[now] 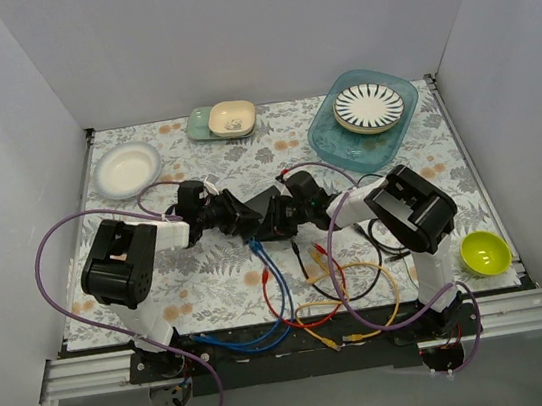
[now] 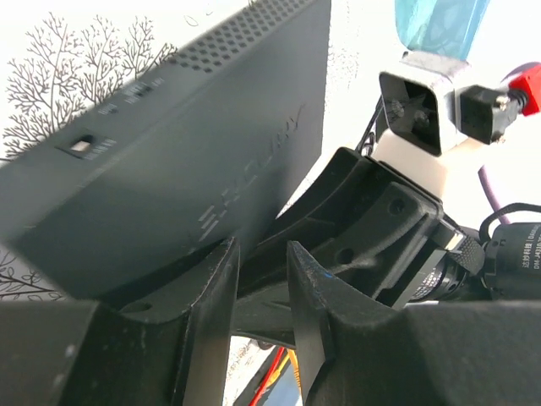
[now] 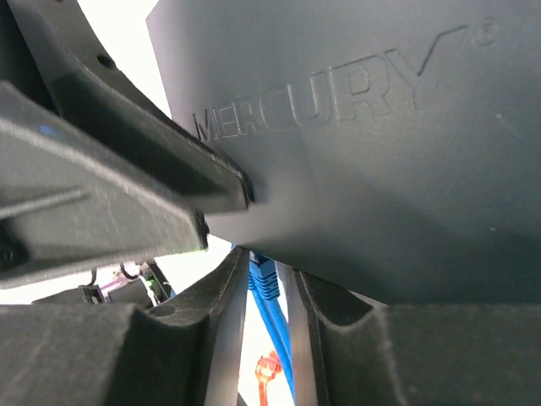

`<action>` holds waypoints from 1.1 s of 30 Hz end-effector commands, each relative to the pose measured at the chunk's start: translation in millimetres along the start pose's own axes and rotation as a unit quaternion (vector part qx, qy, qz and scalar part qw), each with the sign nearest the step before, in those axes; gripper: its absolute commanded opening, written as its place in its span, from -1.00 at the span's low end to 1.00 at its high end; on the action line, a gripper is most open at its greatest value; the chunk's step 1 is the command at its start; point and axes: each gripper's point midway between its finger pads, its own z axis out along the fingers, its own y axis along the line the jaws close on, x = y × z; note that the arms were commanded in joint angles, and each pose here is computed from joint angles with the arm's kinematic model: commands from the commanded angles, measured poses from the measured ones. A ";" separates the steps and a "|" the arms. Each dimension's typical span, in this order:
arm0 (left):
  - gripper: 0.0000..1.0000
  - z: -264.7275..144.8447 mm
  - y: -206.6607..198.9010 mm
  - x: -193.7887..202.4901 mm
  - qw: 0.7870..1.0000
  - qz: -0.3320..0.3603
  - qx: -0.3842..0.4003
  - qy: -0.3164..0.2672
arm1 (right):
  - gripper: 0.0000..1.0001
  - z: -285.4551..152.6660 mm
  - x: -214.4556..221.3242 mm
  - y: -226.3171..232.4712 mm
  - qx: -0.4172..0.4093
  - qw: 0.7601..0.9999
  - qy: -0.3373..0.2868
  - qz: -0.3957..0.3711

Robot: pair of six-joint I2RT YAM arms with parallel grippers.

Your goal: Pull the plug from the switch port

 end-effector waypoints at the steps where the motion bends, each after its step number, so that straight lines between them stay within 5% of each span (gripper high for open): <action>1: -0.40 1.3 34.2 19.0 0.998 -0.019 -0.052 0.020 | -0.37 16.5 33.0 -55.7 0.098 0.994 0.038 0.021; 6: -0.40 0.6 35.0 21.4 0.998 -0.017 -0.052 0.022 | -0.54 21.3 39.5 -55.2 0.093 0.994 0.049 0.022; 11: -0.40 0.3 36.2 22.3 0.998 -0.016 -0.053 0.023 | -0.97 23.4 41.2 -51.0 0.086 0.995 0.053 0.015; 22: -0.40 3.7 24.8 10.0 0.999 -0.014 -0.047 0.011 | -0.97 -1.7 66.4 -62.4 0.088 0.993 0.076 -0.025; 29: -0.36 -22.6 -10.2 -46.7 0.994 -0.001 -0.034 -0.100 | -0.97 -21.7 72.7 -71.2 0.104 0.992 0.064 -0.029; 33: -0.36 -21.1 -15.1 -60.2 0.993 0.016 -0.044 -0.104 | -0.97 -24.3 70.6 -71.3 0.110 0.991 0.069 -0.035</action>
